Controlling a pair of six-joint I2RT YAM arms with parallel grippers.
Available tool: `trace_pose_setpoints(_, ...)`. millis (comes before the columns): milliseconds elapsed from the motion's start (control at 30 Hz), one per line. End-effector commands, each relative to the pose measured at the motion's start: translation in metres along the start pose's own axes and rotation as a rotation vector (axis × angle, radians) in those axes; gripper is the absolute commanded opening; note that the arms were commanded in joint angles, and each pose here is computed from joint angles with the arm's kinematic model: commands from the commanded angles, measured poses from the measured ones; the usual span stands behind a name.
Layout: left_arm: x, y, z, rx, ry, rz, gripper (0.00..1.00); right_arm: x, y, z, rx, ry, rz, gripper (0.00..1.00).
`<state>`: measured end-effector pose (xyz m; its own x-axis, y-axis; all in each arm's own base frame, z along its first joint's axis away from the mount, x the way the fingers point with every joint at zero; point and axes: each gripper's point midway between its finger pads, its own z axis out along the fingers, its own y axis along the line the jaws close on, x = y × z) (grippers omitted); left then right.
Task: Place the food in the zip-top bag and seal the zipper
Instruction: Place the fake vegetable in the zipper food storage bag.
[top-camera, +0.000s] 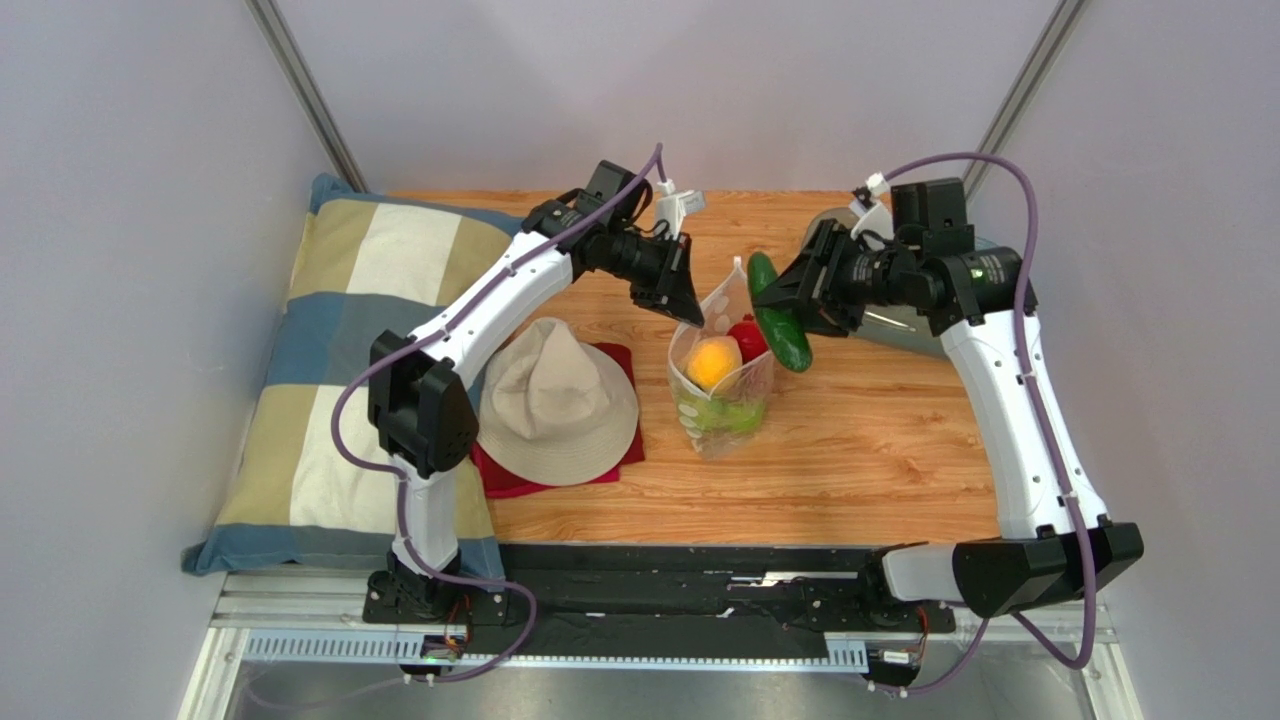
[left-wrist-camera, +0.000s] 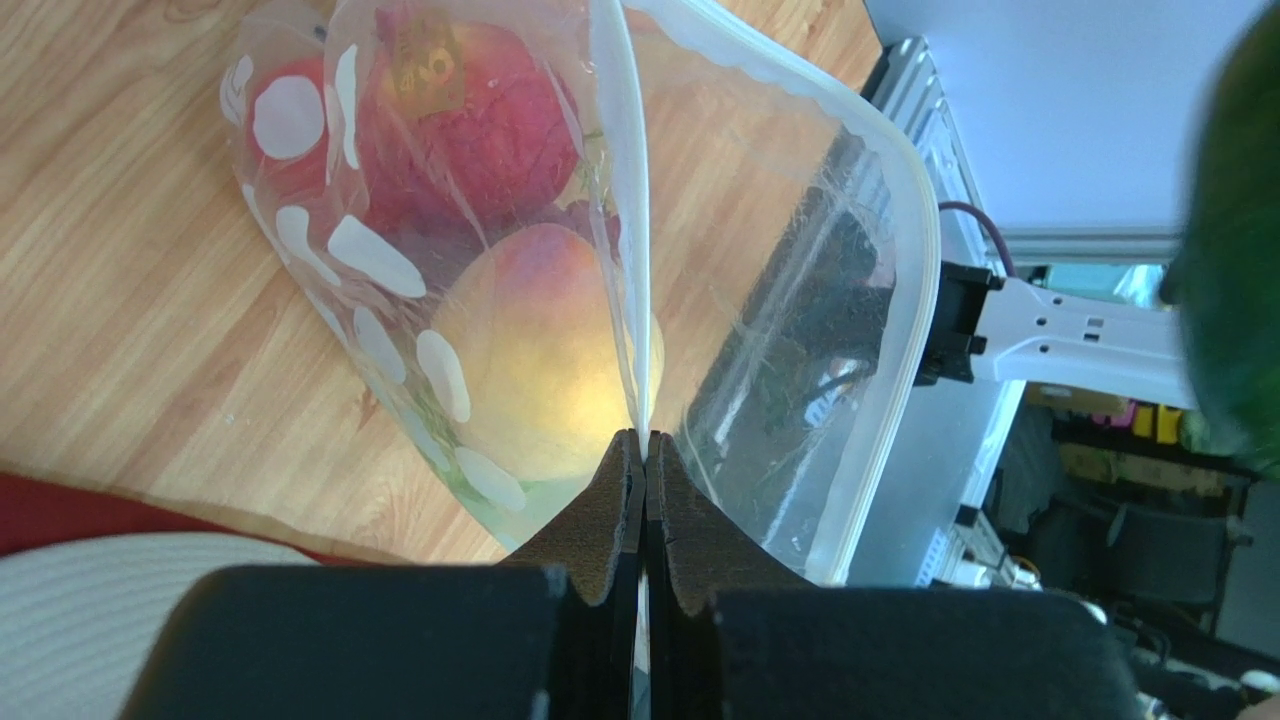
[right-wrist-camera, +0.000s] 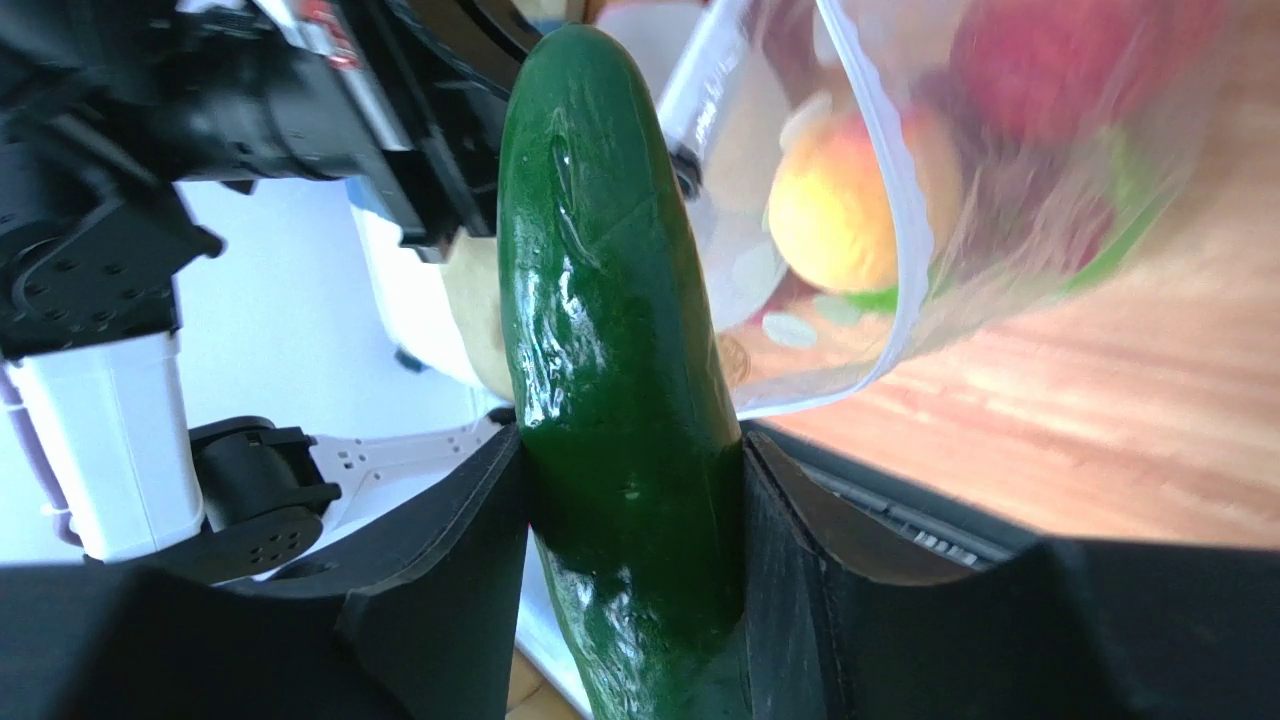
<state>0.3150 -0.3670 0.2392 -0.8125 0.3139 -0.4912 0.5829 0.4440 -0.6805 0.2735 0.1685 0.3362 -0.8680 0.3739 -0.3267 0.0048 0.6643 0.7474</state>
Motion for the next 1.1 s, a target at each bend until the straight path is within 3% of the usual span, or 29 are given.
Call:
trace_pose_setpoints(0,-0.011,-0.025,-0.019,0.004,-0.089,0.025,0.00,0.026,0.015,0.004,-0.045,0.096,0.101,0.00)
trace_pose_setpoints(100,-0.012,-0.027,-0.022,-0.001,-0.110,0.026,0.00,0.041,0.017,0.011,-0.041,0.153,0.096,0.00)
trace_pose_setpoints(267,-0.013,-0.041,-0.024,0.022,-0.125,0.047,0.00,0.052,-0.016,0.032,0.069,0.202,0.175,0.00)
trace_pose_setpoints(400,-0.007,-0.051,-0.020,0.034,-0.115,0.076,0.00,0.041,-0.028,0.045,0.130,0.174,0.223,0.00)
trace_pose_setpoints(600,0.003,-0.057,-0.013,0.051,-0.091,0.081,0.00,0.004,-0.009,0.056,0.137,0.071,0.259,0.00)
trace_pose_setpoints(800,0.003,-0.059,-0.014,0.054,-0.089,0.097,0.00,0.007,-0.034,0.072,0.239,0.064,0.271,0.09)
trace_pose_setpoints(867,0.002,-0.060,-0.015,0.053,-0.091,0.099,0.00,0.008,-0.036,0.077,0.227,0.072,0.252,0.08)
trace_pose_setpoints(933,0.002,-0.060,-0.014,0.055,-0.088,0.107,0.00,0.007,-0.042,0.082,0.231,0.058,0.246,0.16)
trace_pose_setpoints(1067,0.002,-0.061,-0.014,0.063,-0.082,0.122,0.00,-0.004,-0.040,0.085,0.202,0.000,0.208,0.20)
